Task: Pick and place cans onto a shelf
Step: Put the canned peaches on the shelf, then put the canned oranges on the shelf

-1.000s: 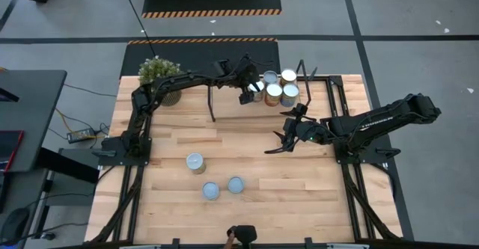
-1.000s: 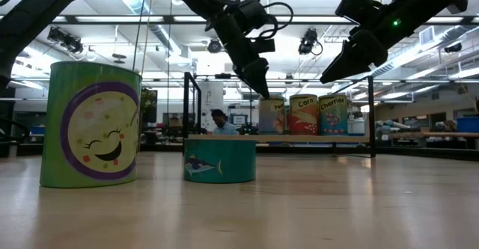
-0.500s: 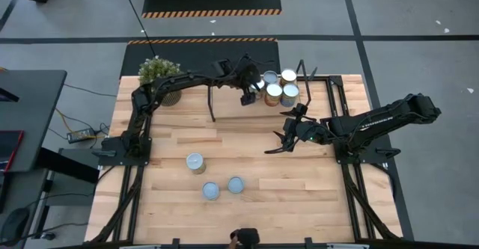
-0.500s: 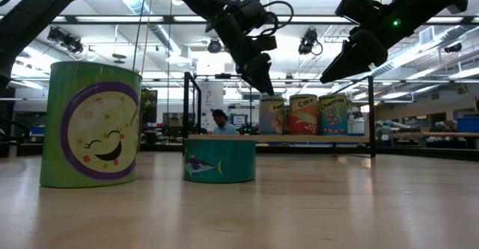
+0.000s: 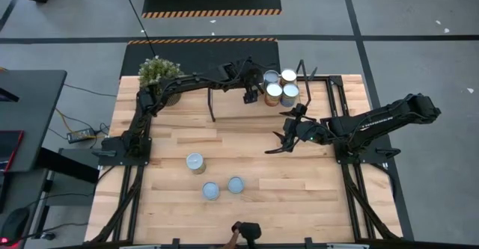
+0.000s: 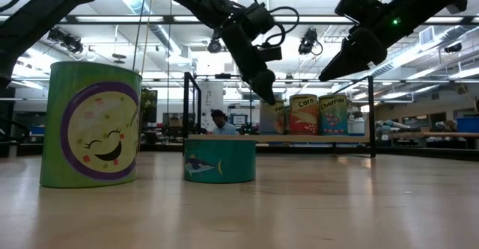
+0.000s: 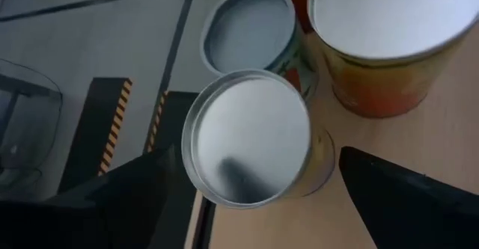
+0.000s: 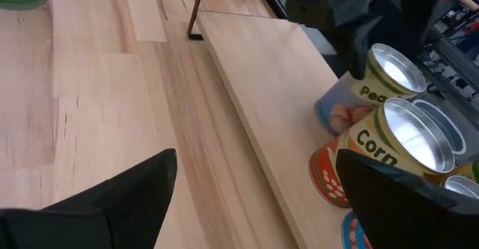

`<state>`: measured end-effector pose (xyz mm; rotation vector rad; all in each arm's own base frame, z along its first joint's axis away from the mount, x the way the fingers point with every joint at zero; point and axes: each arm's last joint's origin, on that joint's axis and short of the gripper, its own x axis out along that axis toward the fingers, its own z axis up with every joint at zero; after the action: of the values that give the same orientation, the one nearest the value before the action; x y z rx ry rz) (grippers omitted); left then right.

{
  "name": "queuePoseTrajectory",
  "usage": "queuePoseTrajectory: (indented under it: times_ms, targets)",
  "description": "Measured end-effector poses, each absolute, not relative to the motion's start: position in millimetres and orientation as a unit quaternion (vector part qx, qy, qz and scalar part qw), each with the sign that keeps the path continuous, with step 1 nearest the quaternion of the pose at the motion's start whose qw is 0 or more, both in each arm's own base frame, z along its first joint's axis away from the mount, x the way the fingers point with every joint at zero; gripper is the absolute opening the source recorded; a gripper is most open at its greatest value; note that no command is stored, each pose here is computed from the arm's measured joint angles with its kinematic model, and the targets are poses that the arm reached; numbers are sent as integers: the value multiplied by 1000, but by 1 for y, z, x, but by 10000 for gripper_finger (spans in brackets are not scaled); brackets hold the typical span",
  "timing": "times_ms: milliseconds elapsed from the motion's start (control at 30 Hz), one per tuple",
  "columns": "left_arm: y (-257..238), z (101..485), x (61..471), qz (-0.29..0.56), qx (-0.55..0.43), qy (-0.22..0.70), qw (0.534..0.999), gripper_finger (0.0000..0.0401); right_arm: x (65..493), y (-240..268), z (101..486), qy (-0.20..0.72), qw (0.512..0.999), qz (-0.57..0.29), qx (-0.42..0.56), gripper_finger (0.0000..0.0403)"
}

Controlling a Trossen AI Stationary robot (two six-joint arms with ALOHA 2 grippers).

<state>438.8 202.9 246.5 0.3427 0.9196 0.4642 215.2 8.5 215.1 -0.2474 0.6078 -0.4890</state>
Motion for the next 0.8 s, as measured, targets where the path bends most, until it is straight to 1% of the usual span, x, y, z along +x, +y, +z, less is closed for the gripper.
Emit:
queuePoseTrajectory:
  times_ms: [267, 367, 433, 533, 633, 767, 800]
  targets:
    - [198, 248, 438, 209, 170, 447, 853, 384, 215, 8, 215, 296, 917, -237, -121, 374]
    - [188, 258, 431, 198, 165, 463, 848, 384, 215, 8, 215, 297, 917, -237, -121, 374]
    - [178, 271, 425, 188, 147, 464, 853, 384, 215, 8, 215, 297, 917, -237, -121, 374]
    - [161, 287, 414, 152, 86, 464, 869, 384, 215, 9, 215, 293, 918, -238, -119, 374]
    - [144, 295, 409, 122, 36, 470, 874, 384, 217, 9, 217, 286, 921, -235, -119, 374]
    - [112, 295, 407, 86, 31, 506, 858, 382, 219, 10, 219, 273, 932, -212, -110, 374]
    - [105, 299, 407, 78, 36, 503, 860, 380, 220, 11, 220, 269, 935, -205, -105, 374]
